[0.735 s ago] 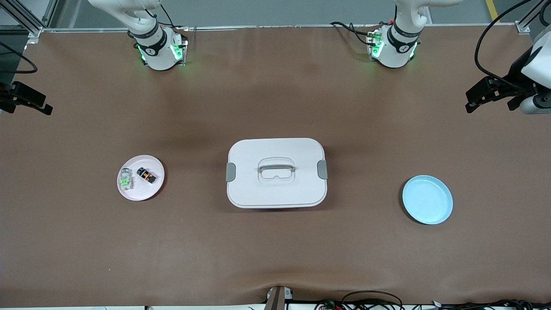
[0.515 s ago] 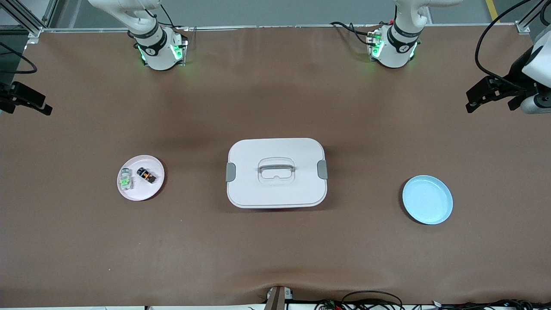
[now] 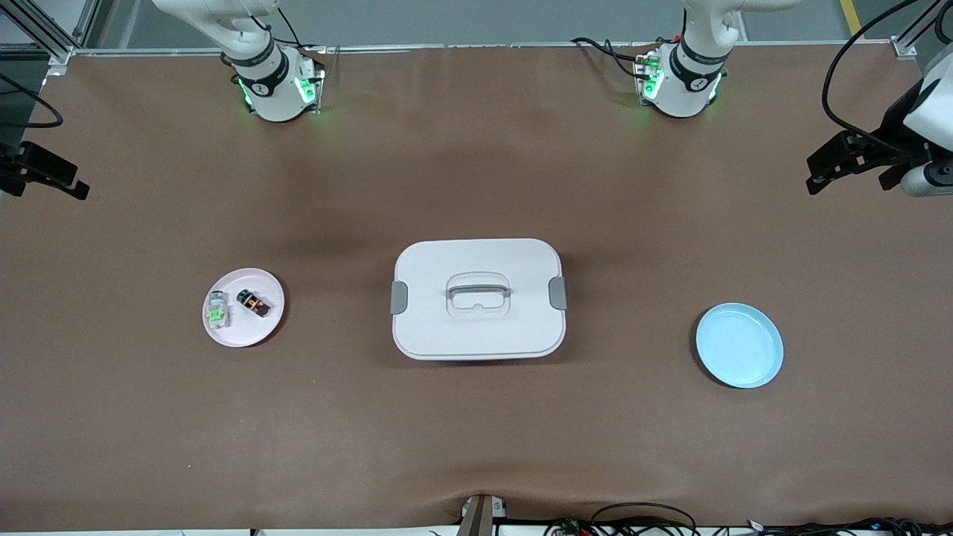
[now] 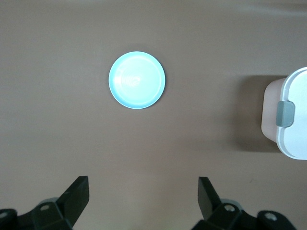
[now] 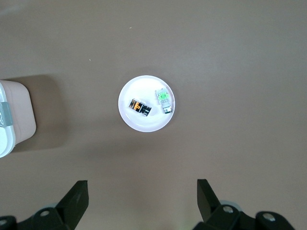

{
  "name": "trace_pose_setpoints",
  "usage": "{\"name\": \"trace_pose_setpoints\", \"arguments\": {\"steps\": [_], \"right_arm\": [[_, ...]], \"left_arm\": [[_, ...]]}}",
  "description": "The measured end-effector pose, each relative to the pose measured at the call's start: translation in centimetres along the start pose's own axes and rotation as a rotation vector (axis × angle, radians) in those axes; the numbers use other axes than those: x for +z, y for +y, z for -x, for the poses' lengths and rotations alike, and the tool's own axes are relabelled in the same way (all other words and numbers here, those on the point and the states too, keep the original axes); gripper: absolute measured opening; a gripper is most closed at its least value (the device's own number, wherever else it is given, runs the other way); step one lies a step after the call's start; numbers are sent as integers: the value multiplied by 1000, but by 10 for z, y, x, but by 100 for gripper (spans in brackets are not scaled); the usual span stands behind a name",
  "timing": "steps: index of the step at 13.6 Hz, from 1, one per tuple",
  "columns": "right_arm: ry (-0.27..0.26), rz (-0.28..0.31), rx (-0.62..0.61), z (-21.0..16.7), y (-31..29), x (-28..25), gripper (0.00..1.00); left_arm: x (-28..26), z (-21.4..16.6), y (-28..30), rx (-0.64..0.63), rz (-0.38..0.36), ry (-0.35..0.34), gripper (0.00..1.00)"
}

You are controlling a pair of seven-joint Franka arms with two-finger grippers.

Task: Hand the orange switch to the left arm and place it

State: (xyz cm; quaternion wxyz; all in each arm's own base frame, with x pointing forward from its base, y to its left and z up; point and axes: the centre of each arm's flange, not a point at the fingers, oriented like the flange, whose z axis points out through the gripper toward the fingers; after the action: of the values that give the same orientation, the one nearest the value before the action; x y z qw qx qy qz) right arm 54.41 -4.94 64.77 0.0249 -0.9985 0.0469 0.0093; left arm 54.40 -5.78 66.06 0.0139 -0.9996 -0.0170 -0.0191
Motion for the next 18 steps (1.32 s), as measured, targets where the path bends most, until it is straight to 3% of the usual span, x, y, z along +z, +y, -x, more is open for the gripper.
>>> {"name": "trace_pose_setpoints", "arguments": {"steps": [12,18], "right_arm": [[-24,1,2,-6,1,13,100],[-67,4,4,-19,1,38,100]], "left_arm": [[-7,-2,-7,-13,2,16,100],[-7,-2,-7,-12,2,15,100]]}}
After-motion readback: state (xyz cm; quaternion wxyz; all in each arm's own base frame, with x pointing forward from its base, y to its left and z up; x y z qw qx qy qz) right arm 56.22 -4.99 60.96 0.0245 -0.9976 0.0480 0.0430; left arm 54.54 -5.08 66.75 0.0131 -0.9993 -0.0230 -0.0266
